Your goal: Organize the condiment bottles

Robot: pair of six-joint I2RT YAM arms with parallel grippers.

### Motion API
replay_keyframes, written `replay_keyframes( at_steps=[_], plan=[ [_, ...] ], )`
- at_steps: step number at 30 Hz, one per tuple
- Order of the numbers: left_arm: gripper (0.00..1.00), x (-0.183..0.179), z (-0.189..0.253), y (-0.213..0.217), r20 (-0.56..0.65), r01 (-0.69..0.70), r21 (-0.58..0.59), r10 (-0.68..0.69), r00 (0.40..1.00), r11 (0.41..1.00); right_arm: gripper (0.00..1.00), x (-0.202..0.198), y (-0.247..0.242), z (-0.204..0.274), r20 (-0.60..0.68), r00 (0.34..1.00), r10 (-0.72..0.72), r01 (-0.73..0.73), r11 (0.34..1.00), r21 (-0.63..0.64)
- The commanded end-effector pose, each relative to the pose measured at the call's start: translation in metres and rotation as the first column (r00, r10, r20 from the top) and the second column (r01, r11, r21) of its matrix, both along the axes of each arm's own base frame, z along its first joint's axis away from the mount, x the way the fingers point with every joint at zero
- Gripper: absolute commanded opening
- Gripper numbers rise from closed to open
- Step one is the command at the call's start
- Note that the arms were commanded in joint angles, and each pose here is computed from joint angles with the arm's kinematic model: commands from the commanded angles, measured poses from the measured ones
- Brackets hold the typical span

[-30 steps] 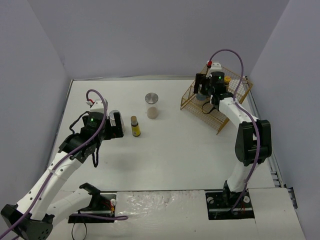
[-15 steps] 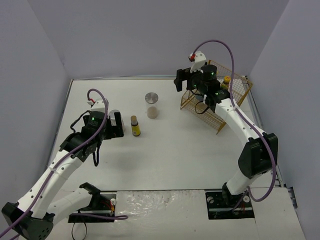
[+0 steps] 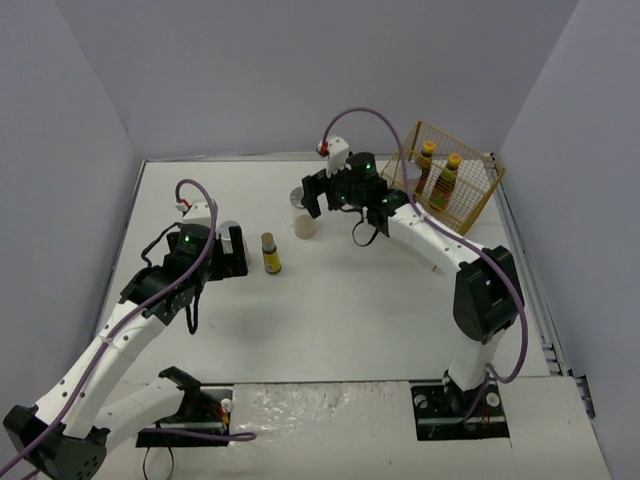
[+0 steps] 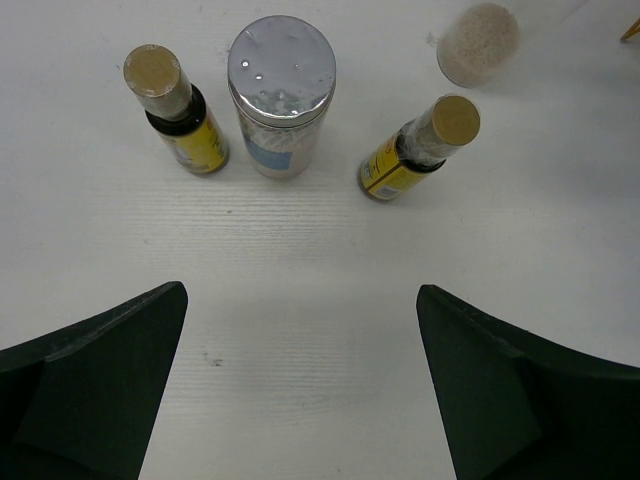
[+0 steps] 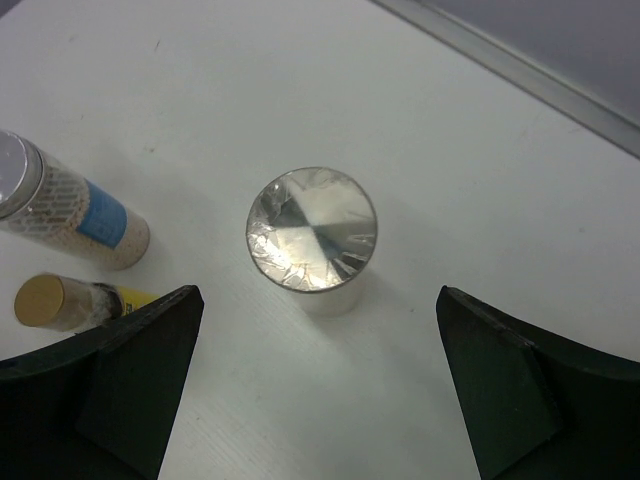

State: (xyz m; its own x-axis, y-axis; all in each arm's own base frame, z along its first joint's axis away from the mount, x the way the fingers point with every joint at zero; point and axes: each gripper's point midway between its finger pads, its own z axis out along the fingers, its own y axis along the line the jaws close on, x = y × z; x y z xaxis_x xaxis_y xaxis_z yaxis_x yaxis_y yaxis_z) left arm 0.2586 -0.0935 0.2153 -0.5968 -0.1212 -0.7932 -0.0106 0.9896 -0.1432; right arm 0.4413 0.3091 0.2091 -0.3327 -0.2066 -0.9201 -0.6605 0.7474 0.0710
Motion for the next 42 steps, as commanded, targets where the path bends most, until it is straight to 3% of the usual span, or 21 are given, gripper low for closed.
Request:
replay_keyframes(
  at_steps=[1, 5, 12, 31, 37, 42],
  plan=[
    [0.97, 0.005, 0.028, 0.002, 0.077, -0.019, -0.033, 0.021, 0.997, 0.999, 1.0, 0.011, 0.033, 0.024, 0.099, 0.993, 0.065, -0.07, 0.996, 0.049],
    [0.97, 0.0, 0.028, 0.005, 0.076, -0.025, -0.036, 0.027, 0.997, 0.999, 1.0, 0.014, 0.049, -0.001, 0.072, 0.993, 0.093, -0.095, 0.995, 0.027],
    [0.97, -0.006, 0.025, 0.009, 0.064, -0.03, -0.033, 0.032, 0.997, 0.999, 1.0, 0.03, 0.05, -0.029, 0.056, 0.998, 0.019, -0.02, 1.0, 0.019],
    [0.97, -0.006, 0.024, 0.009, 0.061, -0.026, -0.026, 0.028, 0.998, 0.999, 0.87, 0.046, 0.053, -0.059, 0.065, 0.997, -0.052, 0.047, 0.996, 0.078],
    [0.97, -0.006, 0.021, 0.009, 0.055, -0.021, -0.017, 0.022, 0.998, 1.0, 0.7, 0.047, 0.054, -0.066, 0.064, 0.996, -0.055, 0.049, 0.995, 0.091],
    [0.97, -0.004, 0.02, 0.007, 0.055, -0.019, -0.019, 0.02, 0.998, 1.0, 0.47, 0.045, 0.05, -0.055, 0.095, 0.994, -0.061, 0.051, 0.993, 0.105]
  ],
)
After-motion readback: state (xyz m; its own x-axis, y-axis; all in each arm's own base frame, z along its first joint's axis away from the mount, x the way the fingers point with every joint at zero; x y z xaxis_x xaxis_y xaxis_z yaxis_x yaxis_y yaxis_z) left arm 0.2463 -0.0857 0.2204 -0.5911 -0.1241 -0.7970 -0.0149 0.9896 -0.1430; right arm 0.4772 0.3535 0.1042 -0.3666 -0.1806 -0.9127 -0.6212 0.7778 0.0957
